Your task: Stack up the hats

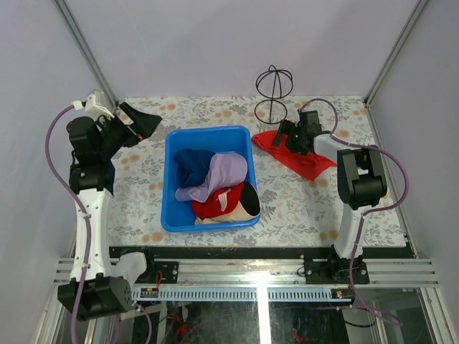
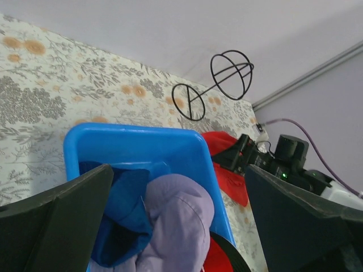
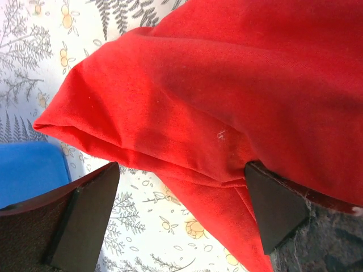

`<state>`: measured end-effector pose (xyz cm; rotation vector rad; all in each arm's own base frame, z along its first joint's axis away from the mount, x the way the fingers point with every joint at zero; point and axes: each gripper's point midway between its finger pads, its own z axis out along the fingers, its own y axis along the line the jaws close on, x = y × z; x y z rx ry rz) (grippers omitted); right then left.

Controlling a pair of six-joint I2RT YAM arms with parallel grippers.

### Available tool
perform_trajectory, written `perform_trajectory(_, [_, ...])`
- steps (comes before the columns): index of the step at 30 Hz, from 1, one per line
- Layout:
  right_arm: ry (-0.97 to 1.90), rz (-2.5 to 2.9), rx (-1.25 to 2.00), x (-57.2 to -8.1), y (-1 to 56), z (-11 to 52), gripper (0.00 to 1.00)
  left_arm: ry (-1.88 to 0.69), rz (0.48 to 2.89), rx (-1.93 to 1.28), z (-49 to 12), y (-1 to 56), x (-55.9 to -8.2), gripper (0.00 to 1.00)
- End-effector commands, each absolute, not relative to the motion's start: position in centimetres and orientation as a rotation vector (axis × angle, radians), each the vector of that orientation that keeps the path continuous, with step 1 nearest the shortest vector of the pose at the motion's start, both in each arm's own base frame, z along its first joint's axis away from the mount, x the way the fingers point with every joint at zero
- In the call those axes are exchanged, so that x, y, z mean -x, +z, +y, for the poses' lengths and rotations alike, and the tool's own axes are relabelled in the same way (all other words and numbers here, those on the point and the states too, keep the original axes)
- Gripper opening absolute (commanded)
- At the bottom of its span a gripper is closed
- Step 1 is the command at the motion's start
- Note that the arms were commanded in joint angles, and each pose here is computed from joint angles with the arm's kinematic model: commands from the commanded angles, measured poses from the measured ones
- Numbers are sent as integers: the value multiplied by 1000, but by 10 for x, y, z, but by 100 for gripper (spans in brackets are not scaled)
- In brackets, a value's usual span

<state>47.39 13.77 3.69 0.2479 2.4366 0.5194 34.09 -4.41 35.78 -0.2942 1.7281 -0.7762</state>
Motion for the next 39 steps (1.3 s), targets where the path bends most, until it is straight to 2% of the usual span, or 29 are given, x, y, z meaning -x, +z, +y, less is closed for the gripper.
perform_trajectory(1, [385, 2431, -392, -489, 24, 91, 99, -839, 1785, 296, -59, 362, -313, 100])
perform_trajectory(8, [34, 2443, -590, -495, 20, -23, 99, -858, 1996, 454, -72, 271, -270, 100])
perform_trajectory(12, [46, 2407, -553, -504, 54, -41, 99, -783, 2094, 498, -66, 248, -255, 100])
perform_trajectory(15, [178, 2349, -461, -506, 94, -12, 99, -736, 2125, 512, -60, 252, -251, 100])
perform_trajectory(19, [329, 2341, -342, -485, 134, 38, 99, -449, 2149, 848, -15, 231, -248, 100])
perform_trajectory(20, [388, 2338, -322, -477, 141, 53, 99, -434, 2197, 834, -13, 220, -249, 100])
perform_trajectory(24, [635, 2358, -234, -439, 163, 117, 98, -572, 2387, 868, -32, 172, -249, 100])
perform_trajectory(27, [783, 2406, -148, -405, 172, 163, 95, -606, 2368, 912, -30, 168, -251, 100])
perform_trajectory(30, [818, 2435, -69, -379, 176, 191, 94, -550, 2320, 933, -19, 180, -257, 100])
perform_trajectory(34, [856, 2497, 44, -350, 169, 223, 92, -615, 2365, 1001, -23, 166, -260, 100])
perform_trajectory(39, [834, 2531, 157, -334, 164, 255, 91, -642, 2332, 1110, -22, 166, -259, 100])
